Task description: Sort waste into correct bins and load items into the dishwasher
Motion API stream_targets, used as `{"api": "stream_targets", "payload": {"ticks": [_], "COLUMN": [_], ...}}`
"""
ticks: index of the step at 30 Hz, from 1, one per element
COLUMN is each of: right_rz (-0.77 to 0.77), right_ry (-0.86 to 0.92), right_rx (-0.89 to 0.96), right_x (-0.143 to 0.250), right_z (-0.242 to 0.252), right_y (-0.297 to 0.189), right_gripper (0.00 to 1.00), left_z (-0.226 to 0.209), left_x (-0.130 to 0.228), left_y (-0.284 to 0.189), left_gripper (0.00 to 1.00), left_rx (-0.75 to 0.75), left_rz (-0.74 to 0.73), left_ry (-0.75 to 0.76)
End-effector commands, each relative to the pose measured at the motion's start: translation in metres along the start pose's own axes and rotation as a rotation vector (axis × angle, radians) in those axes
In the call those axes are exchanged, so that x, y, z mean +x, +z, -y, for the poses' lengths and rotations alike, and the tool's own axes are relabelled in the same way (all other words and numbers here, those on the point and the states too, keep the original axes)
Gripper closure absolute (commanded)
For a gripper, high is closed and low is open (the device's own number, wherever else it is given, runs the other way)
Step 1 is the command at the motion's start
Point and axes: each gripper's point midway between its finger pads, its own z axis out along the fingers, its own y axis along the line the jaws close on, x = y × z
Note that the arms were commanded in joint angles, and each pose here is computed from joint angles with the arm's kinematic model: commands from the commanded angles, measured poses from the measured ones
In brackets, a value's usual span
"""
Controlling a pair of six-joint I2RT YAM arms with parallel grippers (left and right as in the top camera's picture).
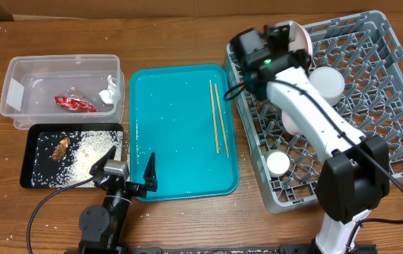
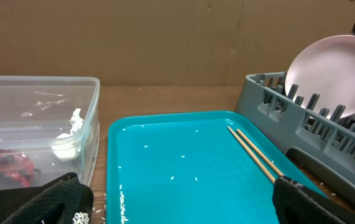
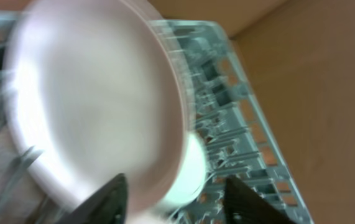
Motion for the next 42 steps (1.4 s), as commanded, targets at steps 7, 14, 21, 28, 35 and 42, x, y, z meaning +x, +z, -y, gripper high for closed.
{"api": "stream_targets", "payload": {"ticks": [7,14,21,28,35,42], "right_rz": [-0.223,-0.35,-0.432,-0.456,-0.496,-0.197], "right_ry": [-0.049,-0.096,-0.124,-0.127,-0.129,0.032], "right_rx": [-0.985,-0.93,-0.891,-0.902,-0.939,-0.959], "right_x": [0.051,0.091,0.12,0.125,0.126,0.006], "right_z": [-0.163,-0.214,-0.242,-0.246,-0.244,-0.135], "right_y": [-0.14,-0.09,-0.056,-0.051,-0.064,-0.104], "right_gripper": [0.44,0.49,0.49,0.7,0.96,0.96], "left_z": [-0.003,-0.003,-0.003,-0.003,-0.003,-0.003], "left_x": [0.001,0.001,0.001,0.001,0.001,0.001], "left_y": [0.0,0.0,0.0,0.0,0.0,0.0], "left_gripper": [0.0,0.0,0.0,0.0,0.0,0.0], "left_rx": [-0.01,-0.01,-0.01,-0.011,-0.01,-0.01], "left_rz": [0.004,0.004,0.004,0.004,0.004,0.004], "left_ry": [0.011,0.011,0.011,0.011,0.011,0.011]}}
